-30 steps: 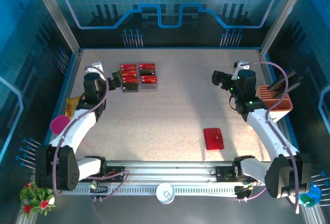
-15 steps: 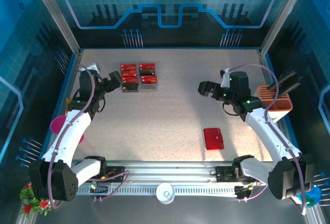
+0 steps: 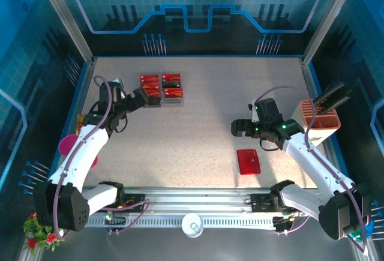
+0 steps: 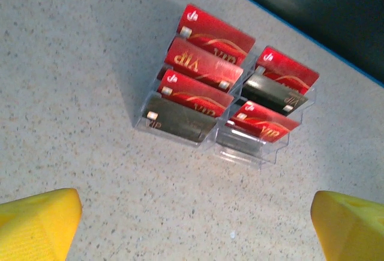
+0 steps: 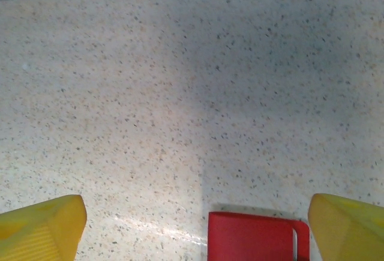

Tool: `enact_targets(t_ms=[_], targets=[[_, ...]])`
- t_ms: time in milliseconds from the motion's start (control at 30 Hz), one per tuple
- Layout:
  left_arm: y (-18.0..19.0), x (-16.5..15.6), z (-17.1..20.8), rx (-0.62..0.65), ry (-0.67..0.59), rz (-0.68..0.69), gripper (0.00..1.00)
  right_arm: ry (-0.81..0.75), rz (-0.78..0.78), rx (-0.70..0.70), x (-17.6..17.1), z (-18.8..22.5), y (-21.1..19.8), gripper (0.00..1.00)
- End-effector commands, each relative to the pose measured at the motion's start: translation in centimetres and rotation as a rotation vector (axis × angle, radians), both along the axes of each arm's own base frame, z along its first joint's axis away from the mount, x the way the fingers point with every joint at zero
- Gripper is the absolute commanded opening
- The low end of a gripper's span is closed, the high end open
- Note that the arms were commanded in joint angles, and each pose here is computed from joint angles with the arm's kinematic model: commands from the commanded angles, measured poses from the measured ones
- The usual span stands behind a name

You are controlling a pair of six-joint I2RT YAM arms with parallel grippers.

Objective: Put the credit cards into the card holder
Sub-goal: Move the card holder to the center of the table.

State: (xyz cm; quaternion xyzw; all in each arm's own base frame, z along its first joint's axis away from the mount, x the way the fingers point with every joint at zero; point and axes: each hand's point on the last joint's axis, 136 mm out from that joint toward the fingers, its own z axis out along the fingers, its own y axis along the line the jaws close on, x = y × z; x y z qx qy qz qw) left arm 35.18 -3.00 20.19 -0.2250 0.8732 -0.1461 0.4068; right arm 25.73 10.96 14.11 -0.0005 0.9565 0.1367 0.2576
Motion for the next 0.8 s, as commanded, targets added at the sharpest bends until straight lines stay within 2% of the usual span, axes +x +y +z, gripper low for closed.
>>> enact_targets(t_ms=[0, 367, 600, 767], targets=[[-0.9, -1.0, -0.7, -0.01, 0.067, -0.015, 0.99, 0.122, -0.021, -0.067, -2.3, -2.3, -1.0, 0.92], [-7.2, -3.3, -3.7, -0.023, 0.164, -0.148, 0.99, 0.341, -0.167, -0.1, -6.6, -6.4, -2.6, 0.82], [-11.3, -5.0, -5.9, -0.013, 0.215, -0.24, 0.99, 0.424, -0.206, -0.117, -8.7, -8.3, -3.3, 0.76], [-13.2, -4.9, -6.7, -0.007, 0.236, -0.283, 0.99, 0.46, -0.251, -0.112, -9.7, -8.7, -3.7, 0.74]])
